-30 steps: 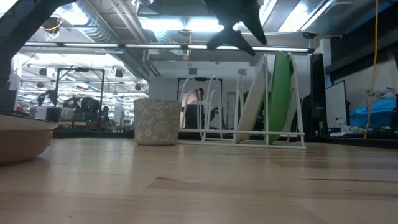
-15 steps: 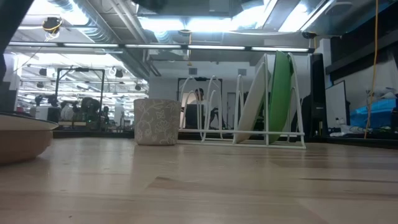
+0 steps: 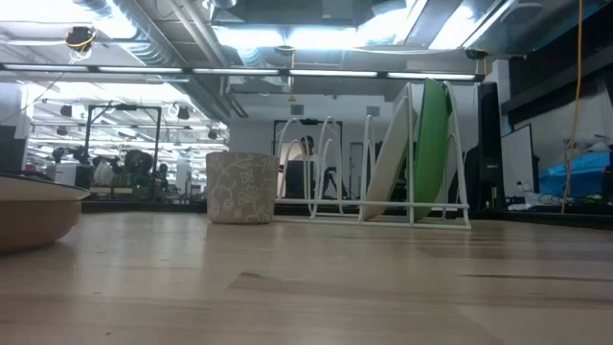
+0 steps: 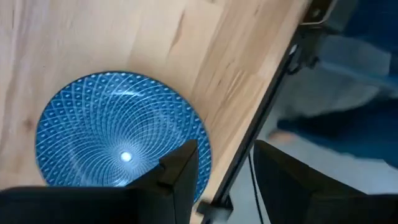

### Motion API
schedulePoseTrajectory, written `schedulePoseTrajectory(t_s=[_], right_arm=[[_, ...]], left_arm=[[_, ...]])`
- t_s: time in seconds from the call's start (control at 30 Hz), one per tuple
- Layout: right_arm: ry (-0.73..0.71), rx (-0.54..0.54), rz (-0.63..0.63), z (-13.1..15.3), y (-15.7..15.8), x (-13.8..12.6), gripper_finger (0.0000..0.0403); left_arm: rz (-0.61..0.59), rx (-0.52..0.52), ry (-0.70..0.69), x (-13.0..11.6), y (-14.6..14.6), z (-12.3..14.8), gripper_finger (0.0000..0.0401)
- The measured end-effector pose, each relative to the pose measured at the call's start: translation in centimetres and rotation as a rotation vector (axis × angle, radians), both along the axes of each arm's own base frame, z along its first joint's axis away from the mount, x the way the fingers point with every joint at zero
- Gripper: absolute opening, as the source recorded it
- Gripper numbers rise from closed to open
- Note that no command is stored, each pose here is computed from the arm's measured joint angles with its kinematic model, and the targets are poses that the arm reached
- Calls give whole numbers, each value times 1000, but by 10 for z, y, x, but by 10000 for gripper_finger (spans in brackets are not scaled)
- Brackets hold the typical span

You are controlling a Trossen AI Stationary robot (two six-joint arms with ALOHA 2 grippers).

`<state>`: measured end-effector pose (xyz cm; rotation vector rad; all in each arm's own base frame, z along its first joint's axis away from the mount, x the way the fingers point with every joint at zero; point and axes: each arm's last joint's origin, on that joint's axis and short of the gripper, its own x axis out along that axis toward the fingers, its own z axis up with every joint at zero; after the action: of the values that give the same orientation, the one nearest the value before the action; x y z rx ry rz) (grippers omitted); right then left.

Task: Sort dishes
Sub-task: Put the blue plate in the dish rack

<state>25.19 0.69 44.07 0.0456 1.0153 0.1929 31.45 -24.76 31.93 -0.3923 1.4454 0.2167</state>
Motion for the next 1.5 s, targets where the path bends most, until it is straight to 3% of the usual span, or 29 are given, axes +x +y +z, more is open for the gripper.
schedulePoseTrajectory(t_s=[0.13,0.57,0.73,0.93,1.1,1.23,1.5], right_arm=[[1,39,23,-36,1,24,227],[-92,354,-54,-127,7,65,227],[-109,415,-116,-147,8,69,227],[-133,464,-165,-151,8,72,227],[-186,469,-155,-147,8,76,227],[-204,467,-155,-146,7,77,227],[-206,467,-154,-146,7,77,227]], left_arm=[[-66,76,-73,-20,-36,-10,137],[-250,281,33,-71,-109,-78,79],[-310,332,64,-86,-129,-105,55],[-328,347,74,-98,-139,-116,48],[-255,345,75,-98,-138,-116,69],[-181,341,72,-93,-136,-116,115],[-222,373,96,-95,-133,-115,200]])
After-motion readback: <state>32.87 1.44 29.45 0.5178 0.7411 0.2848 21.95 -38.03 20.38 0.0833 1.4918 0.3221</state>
